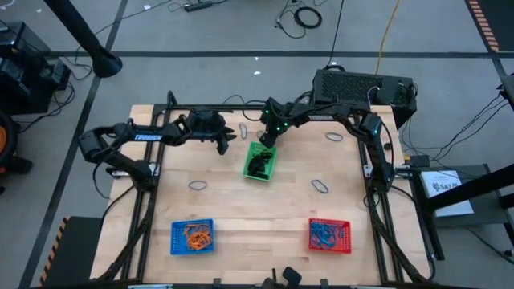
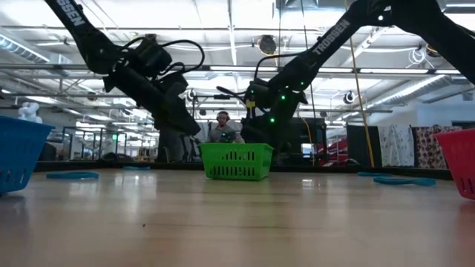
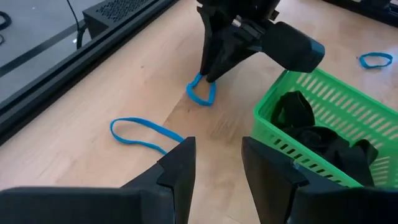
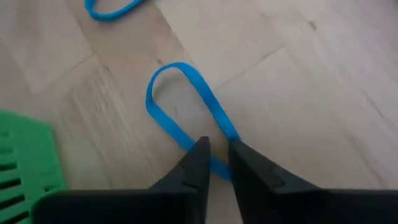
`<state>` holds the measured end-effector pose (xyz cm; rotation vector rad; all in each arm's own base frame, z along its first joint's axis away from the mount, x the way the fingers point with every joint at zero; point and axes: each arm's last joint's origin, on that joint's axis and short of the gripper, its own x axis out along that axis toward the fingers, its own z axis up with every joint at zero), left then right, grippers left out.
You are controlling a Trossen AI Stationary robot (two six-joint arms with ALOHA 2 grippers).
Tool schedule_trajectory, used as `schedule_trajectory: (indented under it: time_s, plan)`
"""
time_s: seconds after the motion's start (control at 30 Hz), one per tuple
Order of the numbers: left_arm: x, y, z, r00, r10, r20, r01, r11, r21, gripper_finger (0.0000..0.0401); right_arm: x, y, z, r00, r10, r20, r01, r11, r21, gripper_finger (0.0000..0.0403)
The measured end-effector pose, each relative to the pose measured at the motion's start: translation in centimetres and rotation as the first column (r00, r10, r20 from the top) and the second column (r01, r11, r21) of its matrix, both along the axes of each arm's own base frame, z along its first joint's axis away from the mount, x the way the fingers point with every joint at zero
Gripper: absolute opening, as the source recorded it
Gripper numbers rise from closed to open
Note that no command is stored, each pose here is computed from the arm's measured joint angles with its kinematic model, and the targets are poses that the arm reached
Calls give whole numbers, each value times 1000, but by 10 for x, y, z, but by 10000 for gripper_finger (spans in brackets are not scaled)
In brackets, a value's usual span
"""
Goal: Sort rubber bands into baskets
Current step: Put the blue rubber band into the red bin
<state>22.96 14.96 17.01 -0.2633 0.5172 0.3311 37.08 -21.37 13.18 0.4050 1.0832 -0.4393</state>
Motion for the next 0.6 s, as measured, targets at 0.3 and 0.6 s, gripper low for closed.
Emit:
schedule_trajectory:
  time_s: [0.3, 0.6]
  plan:
    - [6, -13, -3, 998, -51, -28, 51, 999, -20, 137, -7, 4, 11, 999, 39, -30, -39, 999, 5, 1]
    - [6, -29, -13, 991, -108, -84, 103, 993, -59, 137, -24, 14, 90, 994, 45, 100, -36, 995, -89, 0]
